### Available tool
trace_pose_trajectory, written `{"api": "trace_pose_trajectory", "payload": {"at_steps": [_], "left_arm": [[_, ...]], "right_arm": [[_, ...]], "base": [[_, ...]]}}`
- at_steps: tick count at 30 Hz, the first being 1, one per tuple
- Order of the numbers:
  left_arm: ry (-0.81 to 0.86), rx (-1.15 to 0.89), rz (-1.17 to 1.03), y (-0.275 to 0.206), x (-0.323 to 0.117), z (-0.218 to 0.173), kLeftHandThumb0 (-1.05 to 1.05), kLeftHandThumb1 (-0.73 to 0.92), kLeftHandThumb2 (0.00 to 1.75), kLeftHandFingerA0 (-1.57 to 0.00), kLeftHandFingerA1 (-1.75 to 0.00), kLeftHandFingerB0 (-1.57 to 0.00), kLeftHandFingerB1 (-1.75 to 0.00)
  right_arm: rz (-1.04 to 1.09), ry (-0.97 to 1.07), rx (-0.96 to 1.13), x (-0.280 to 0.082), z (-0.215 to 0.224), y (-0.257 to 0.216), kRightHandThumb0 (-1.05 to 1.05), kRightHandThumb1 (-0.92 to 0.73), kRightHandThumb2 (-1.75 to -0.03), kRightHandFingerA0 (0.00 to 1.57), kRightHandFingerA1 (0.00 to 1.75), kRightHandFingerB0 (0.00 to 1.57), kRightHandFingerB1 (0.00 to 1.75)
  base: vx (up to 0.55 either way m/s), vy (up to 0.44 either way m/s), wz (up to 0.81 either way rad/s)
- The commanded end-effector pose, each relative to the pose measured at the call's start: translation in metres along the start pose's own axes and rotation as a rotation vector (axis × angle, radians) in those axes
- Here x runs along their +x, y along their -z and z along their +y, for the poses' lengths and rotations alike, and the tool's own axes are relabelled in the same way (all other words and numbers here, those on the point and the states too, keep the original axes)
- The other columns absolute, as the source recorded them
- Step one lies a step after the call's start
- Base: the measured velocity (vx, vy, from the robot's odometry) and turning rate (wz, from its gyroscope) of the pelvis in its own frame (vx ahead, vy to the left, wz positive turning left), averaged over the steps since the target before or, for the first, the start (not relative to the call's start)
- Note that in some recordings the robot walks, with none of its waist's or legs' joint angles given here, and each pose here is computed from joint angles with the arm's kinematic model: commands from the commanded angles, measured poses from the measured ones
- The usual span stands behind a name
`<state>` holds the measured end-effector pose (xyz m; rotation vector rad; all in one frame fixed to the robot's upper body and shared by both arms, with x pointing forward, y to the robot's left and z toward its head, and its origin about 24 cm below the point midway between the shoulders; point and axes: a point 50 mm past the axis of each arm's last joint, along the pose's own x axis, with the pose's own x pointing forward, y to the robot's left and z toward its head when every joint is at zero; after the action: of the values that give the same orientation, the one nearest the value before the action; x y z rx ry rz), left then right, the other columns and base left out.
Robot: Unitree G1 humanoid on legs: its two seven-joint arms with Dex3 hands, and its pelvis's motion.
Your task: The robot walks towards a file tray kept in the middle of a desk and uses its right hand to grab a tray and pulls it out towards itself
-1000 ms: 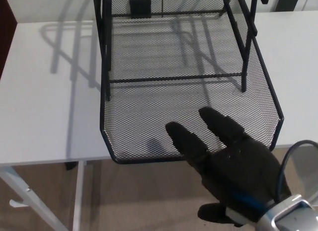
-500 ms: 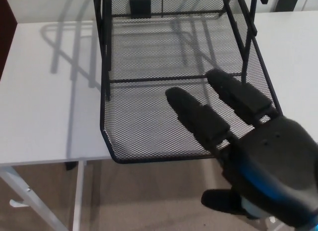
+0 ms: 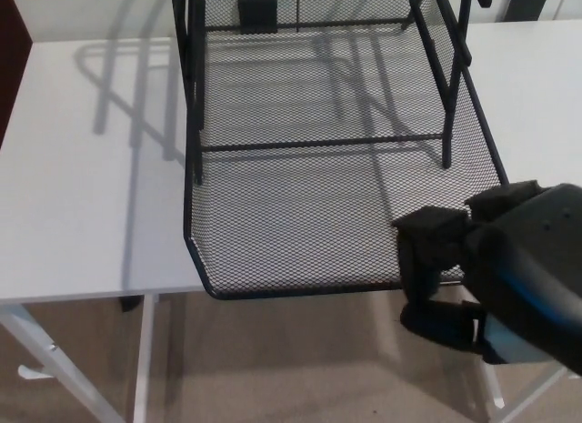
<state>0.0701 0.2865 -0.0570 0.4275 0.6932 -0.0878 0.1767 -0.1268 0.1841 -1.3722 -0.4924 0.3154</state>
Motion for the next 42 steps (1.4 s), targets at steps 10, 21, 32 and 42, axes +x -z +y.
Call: {"api": "trace_pose_trajectory", "payload": {"at_steps": [10,21,32,42], "left_arm": [[0.029,0.020,0.051,0.011,-0.002,0.005,-0.24,0.63,0.59,-0.63,-0.59,-0.41,-0.44],[0.004,-0.007,0.053,0.007,0.001,0.015,-0.20,0.63,0.59,-0.68,-0.60,-0.41,-0.44],[-0.001,-0.037,0.036,0.008,0.001,0.009,-0.20,0.64,0.59,-0.67,-0.64,-0.41,-0.44],[-0.017,-0.067,0.052,0.008,0.005,0.016,-0.20,0.65,0.59,-0.64,-0.65,-0.41,-0.44]], "right_arm": [[-0.274,0.219,0.918,-0.103,-0.094,0.048,-0.68,-0.79,-0.64,1.00,1.75,0.82,1.58],[-0.092,0.262,1.660,-0.243,-0.070,0.165,-0.52,-0.75,-0.65,1.10,1.44,1.07,0.54],[1.234,-0.232,0.851,-0.239,0.124,0.191,-0.55,-0.67,-0.60,1.04,0.70,0.85,0.58],[1.263,-0.735,0.729,-0.219,0.223,0.159,-0.76,-0.51,-0.89,0.04,0.40,0.06,0.19]], "base": [[0.00,0.000,0.00],[0.00,0.000,0.00],[0.00,0.000,0.00],[0.00,0.000,0.00]]}}
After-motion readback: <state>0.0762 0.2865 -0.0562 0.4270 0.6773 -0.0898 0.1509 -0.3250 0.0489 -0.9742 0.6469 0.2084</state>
